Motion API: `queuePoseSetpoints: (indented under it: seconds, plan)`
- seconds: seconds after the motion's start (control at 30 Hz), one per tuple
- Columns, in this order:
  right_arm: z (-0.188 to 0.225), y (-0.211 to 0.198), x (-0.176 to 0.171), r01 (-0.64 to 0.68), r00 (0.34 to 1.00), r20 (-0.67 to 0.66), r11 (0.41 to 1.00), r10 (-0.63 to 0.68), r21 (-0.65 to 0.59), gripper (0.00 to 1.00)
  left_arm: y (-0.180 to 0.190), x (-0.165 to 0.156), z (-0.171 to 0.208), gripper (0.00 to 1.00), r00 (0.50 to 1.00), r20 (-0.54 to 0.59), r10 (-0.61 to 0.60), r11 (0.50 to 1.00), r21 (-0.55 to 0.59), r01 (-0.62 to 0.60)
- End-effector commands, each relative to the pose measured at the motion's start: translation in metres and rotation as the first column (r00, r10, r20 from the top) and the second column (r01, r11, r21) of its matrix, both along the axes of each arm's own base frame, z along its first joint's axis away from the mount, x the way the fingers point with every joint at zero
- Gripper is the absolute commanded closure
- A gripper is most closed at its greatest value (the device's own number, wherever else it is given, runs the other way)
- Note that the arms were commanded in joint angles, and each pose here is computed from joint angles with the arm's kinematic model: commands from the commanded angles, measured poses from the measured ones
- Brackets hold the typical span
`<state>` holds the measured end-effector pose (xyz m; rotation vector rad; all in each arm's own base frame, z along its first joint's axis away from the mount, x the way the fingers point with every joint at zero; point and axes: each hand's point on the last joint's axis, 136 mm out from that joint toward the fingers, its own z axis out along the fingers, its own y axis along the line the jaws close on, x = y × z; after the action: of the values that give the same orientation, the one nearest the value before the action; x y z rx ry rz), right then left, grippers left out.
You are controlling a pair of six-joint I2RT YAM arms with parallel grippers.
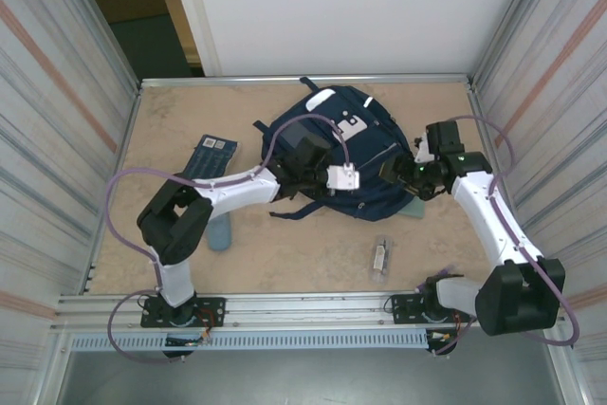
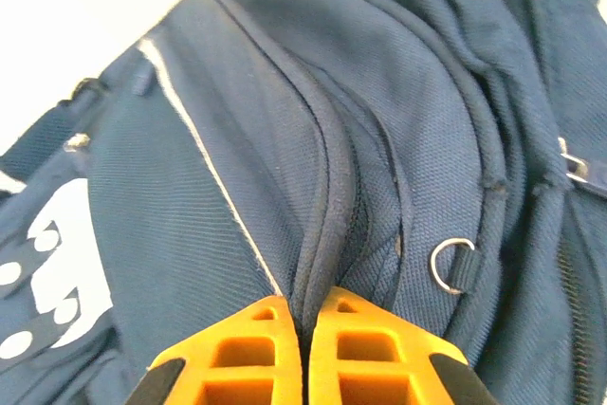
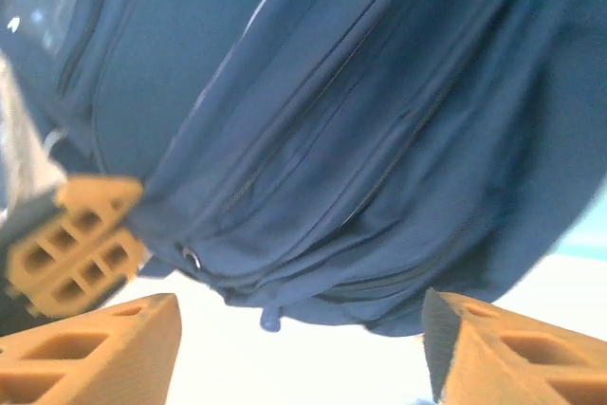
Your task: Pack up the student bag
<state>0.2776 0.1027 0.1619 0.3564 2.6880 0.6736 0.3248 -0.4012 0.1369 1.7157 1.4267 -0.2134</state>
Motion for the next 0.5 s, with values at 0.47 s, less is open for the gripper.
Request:
queuePoseSetpoints:
  seconds: [0.47]
  plan:
    - [-0.029, 0.072, -0.040, -0.068, 0.979, 0.168, 0.965, 0.113, -0.254, 0.42, 0.017, 0.009, 0.115, 1.00, 0.971, -0.209, 0.117, 0.947, -0.272, -0.172]
